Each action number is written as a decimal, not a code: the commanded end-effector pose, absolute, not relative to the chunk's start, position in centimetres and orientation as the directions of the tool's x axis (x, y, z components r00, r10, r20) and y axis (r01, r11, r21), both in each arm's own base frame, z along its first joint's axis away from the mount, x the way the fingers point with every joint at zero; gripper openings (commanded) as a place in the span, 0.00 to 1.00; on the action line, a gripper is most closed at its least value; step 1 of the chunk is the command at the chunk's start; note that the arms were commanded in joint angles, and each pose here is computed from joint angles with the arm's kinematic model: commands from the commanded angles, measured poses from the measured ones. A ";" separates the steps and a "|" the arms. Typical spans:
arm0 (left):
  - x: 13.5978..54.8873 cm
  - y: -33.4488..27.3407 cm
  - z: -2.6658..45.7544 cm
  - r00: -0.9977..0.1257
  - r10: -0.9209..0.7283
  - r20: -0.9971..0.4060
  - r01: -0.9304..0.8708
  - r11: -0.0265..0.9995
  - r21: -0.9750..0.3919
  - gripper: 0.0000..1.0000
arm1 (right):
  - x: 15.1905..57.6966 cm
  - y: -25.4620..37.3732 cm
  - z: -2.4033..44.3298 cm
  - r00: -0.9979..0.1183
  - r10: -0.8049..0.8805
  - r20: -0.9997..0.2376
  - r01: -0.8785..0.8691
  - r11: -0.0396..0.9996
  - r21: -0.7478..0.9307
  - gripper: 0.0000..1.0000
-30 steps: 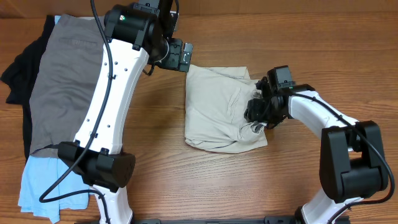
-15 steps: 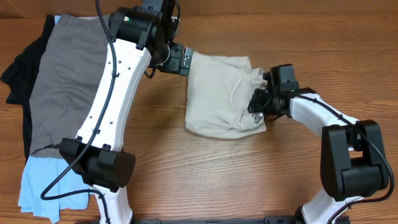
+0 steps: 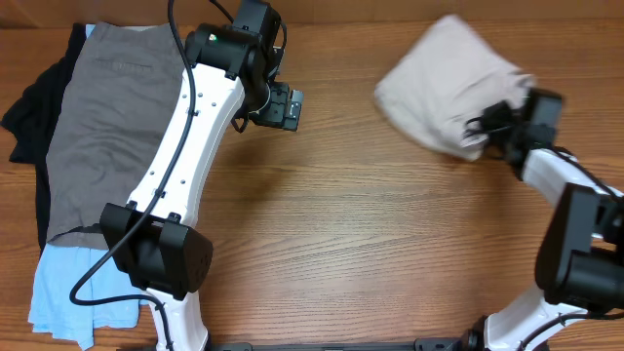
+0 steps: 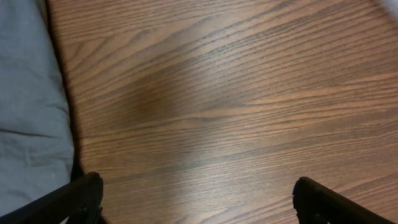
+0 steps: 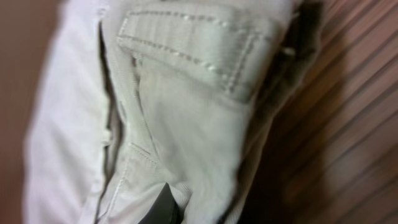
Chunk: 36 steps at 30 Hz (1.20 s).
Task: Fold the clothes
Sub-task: 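Grasp the folded shorts with the right gripper and move them to the top-right corner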
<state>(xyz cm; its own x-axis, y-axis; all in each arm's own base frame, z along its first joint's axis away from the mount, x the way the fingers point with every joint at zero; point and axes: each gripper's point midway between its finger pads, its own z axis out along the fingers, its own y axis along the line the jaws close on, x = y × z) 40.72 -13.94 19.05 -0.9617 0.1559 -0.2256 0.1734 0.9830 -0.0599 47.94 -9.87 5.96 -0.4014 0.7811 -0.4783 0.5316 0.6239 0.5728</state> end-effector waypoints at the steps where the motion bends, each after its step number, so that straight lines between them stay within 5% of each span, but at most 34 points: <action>1: 40.9 -13.7 18.6 -0.966 0.141 -0.217 0.156 0.986 -0.055 1.00 | 48.4 -16.4 8.6 -0.184 0.818 -0.546 0.593 0.535 0.602 0.04; 8: 41.3 -13.8 18.7 -0.966 0.109 -0.233 0.127 0.990 -0.066 1.00 | 47.1 -21.3 9.0 -0.002 0.814 -0.580 0.676 0.428 0.599 0.04; 21: 41.7 -13.9 18.8 -0.964 0.098 -0.247 0.119 0.990 -0.070 1.00 | 47.5 -21.5 6.5 0.009 0.832 -0.555 0.690 0.396 0.605 0.07; 23: 41.7 -13.9 18.8 -0.964 0.098 -0.248 0.119 0.990 -0.071 1.00 | 47.5 -21.5 6.5 0.008 0.832 -0.554 0.690 0.396 0.606 0.16; 26: 41.9 -14.0 18.8 -0.962 0.097 -0.254 0.119 0.990 -0.072 1.00 | 47.8 -20.9 6.8 -0.024 0.836 -0.549 0.666 0.423 0.614 0.86; 27: 41.9 -14.0 18.8 -0.962 0.097 -0.256 0.119 0.990 -0.073 1.00 | 48.2 -20.1 7.7 -0.075 0.823 -0.564 0.628 0.478 0.614 1.00; 36: 41.9 -14.0 18.8 -0.962 0.098 -0.256 0.121 0.990 -0.074 1.00 | 45.5 -18.5 20.2 -0.067 0.728 -0.682 0.523 0.608 0.597 1.00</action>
